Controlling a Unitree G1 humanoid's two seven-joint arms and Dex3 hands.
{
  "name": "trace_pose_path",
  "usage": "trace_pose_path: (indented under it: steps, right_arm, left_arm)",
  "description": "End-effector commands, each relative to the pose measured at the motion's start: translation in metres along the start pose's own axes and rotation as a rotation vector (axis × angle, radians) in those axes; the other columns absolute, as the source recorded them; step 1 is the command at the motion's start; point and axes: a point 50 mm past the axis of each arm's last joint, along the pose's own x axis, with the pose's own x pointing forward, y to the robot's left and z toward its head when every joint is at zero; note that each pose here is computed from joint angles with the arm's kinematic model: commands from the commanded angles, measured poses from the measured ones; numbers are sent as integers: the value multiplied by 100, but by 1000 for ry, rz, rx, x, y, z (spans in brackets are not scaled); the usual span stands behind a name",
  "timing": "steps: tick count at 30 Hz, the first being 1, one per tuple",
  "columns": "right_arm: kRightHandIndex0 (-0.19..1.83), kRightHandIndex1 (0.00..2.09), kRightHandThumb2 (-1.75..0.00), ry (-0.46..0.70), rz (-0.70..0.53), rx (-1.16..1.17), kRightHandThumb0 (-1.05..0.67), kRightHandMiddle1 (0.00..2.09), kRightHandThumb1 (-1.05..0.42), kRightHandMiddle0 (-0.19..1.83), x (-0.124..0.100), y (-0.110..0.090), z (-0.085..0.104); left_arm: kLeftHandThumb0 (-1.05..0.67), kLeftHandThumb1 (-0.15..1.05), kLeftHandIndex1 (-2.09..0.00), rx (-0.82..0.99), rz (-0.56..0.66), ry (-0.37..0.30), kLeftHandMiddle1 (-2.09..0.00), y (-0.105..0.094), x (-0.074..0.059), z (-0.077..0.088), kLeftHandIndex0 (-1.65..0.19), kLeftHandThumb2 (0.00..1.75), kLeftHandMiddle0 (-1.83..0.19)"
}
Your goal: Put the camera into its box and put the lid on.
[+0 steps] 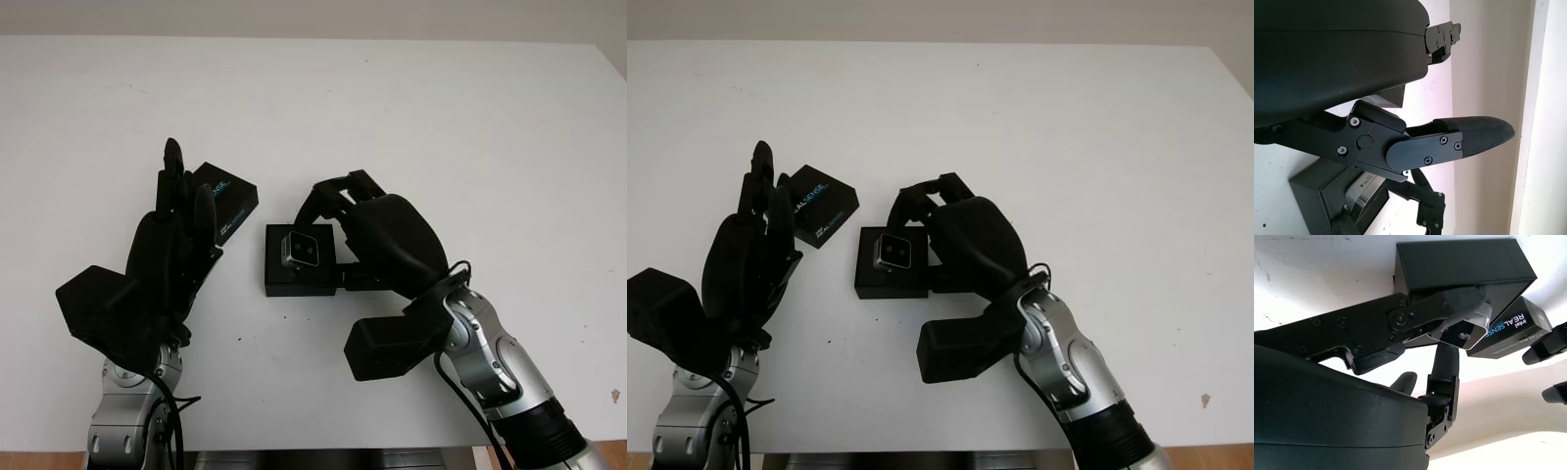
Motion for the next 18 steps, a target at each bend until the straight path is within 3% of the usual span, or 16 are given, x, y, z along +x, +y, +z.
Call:
trace_pose_path:
  steps: [1, 9, 18]
  right_arm:
    - [10, 96, -6, -17, -5, -4, -51, 148, -102, 38, -2, 3, 1]
    - [14, 104, -18, -62, -58, -64, -46, 157, -105, 39, -3, 6, 0]
    - [11, 115, -18, -88, -98, -90, -45, 168, -105, 37, -2, 8, 0]
  left_arm:
    - [-80, 105, 0, 3, 5, -8, 0, 1, -2, 1, 19, 61, 19]
    - [-80, 105, 0, 4, 7, -14, 0, 2, -4, 0, 19, 60, 19]
    - [-81, 105, 0, 33, 11, -12, 0, 5, -6, 1, 19, 60, 19]
